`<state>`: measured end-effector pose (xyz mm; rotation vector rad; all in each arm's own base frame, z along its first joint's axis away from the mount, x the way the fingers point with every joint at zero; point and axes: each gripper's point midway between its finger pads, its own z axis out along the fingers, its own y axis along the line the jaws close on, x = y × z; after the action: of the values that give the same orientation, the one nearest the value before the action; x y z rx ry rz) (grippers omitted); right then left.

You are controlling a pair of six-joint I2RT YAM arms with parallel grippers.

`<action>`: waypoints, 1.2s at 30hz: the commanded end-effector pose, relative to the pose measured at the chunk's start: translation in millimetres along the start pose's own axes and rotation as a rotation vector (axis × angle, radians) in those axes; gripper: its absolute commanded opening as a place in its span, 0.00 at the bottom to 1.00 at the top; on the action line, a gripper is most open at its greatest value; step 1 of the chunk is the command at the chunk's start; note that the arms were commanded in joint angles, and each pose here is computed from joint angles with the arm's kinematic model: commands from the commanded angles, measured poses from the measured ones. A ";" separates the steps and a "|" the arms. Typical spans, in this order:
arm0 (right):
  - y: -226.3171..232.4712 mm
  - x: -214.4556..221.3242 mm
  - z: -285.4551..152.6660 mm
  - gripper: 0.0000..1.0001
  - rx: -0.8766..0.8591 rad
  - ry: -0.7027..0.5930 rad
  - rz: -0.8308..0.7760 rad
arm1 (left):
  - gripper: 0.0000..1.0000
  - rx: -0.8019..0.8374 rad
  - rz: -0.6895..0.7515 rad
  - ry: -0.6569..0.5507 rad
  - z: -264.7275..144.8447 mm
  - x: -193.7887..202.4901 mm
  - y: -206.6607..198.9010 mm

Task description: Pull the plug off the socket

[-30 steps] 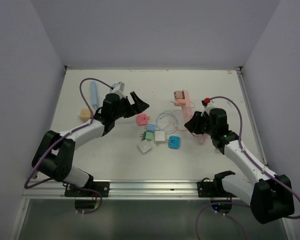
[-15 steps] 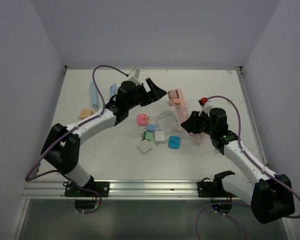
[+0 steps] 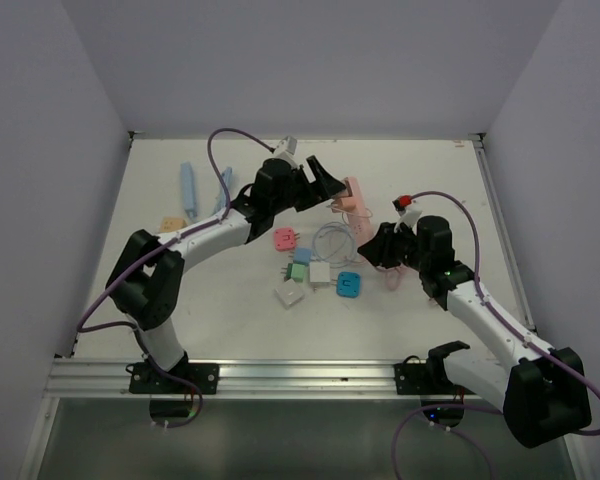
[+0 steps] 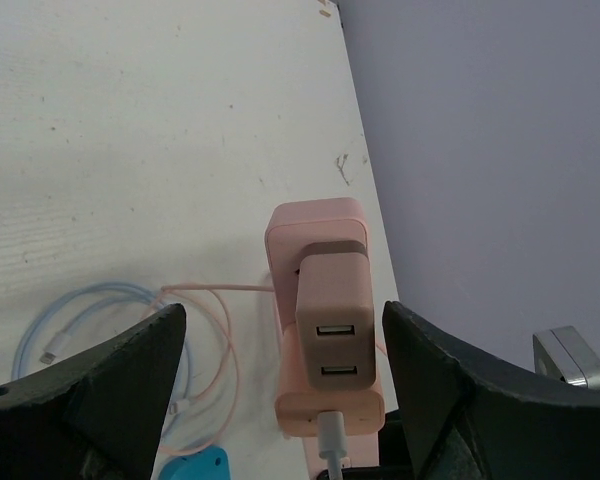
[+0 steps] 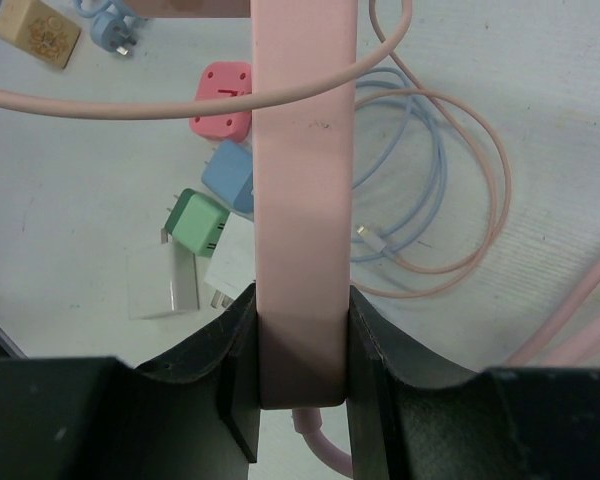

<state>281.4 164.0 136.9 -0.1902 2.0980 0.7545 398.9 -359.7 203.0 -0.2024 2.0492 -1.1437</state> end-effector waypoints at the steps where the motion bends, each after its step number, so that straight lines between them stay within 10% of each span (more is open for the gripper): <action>1: 21.4 -34.0 -2.7 0.00 -0.086 -0.122 -0.082 | 0.82 0.058 0.006 -0.021 3.2 -10.4 -25.2; 15: 25.3 -30.6 0.4 0.00 -0.099 -0.117 -0.091 | 0.31 0.083 -0.028 -0.022 3.2 -3.0 -27.6; 21: 25.2 -31.8 1.4 0.29 -0.099 -0.123 -0.083 | 0.06 0.092 -0.025 0.004 3.2 9.5 -27.0; 36: 12.8 -42.3 14.6 0.52 -0.033 -0.148 -0.040 | 0.00 0.161 -0.038 0.030 -5.1 35.4 -54.8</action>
<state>291.2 172.4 136.5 -0.1994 2.0623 0.7602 365.3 -391.4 191.1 -0.1658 2.0832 -1.2224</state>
